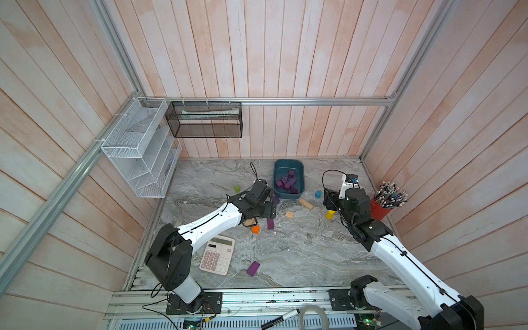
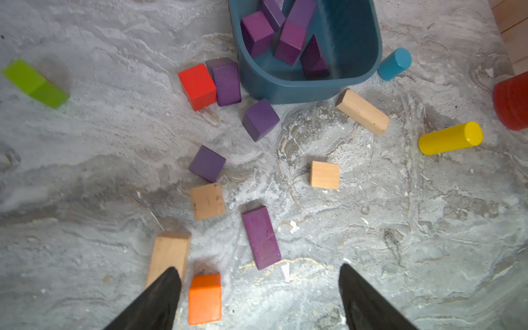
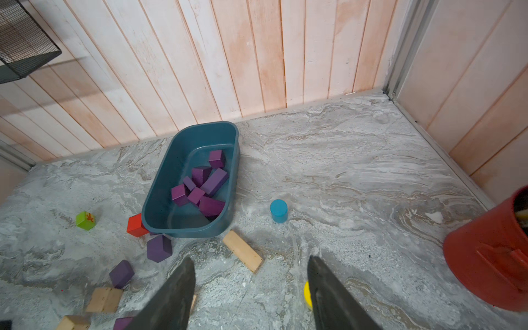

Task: Pick purple bricks into the storage bin
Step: Pick up the building block from the center of the board.

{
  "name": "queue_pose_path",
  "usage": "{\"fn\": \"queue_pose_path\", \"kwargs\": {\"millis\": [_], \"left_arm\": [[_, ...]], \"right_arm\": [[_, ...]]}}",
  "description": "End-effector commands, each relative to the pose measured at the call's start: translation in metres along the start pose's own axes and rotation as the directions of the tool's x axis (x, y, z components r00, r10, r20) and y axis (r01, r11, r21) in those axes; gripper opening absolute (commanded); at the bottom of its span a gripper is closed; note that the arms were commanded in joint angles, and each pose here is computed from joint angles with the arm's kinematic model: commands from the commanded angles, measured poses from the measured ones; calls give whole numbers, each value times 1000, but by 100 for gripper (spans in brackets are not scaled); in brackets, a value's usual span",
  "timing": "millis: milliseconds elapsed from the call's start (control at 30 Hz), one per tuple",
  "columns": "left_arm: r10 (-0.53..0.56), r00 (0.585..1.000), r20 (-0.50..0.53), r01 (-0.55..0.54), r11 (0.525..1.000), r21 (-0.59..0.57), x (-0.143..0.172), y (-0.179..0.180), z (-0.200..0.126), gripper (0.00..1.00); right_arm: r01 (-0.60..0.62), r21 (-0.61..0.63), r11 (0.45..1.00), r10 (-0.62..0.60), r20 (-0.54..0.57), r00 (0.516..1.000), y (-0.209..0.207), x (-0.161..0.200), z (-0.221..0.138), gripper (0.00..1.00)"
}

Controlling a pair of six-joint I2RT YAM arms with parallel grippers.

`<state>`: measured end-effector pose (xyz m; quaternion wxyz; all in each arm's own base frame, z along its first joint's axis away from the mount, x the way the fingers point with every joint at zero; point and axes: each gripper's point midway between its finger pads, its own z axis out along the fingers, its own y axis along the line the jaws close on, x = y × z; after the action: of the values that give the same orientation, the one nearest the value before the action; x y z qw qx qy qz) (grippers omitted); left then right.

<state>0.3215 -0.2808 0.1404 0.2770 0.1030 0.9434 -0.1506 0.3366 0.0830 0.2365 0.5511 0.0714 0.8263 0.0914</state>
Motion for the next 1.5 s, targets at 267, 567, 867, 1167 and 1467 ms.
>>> {"fn": "queue_pose_path", "kwargs": {"millis": [267, 567, 867, 1167, 1467], "left_arm": [[-261, 965, -27, 241, 922, -304, 42, 4, 29, 82], [-274, 961, -37, 244, 903, -353, 51, 3, 56, 71], [-231, 971, -59, 186, 887, -423, 54, 7, 81, 63], [-199, 975, -101, 140, 897, -419, 65, 8, 102, 56], [-207, 968, -140, 144, 920, -364, 72, 6, 116, 47]], "right_arm": [[-133, -24, 991, 135, 171, 976, -12, -8, -17, 64], [-156, -47, 987, 162, 182, 970, -14, -1, -23, 64], [-166, -75, 983, 177, 182, 967, -12, 1, -26, 64], [-165, -97, 982, 180, 173, 968, -8, 2, -26, 64], [-164, -108, 981, 181, 174, 968, -7, 2, -27, 64]]}}
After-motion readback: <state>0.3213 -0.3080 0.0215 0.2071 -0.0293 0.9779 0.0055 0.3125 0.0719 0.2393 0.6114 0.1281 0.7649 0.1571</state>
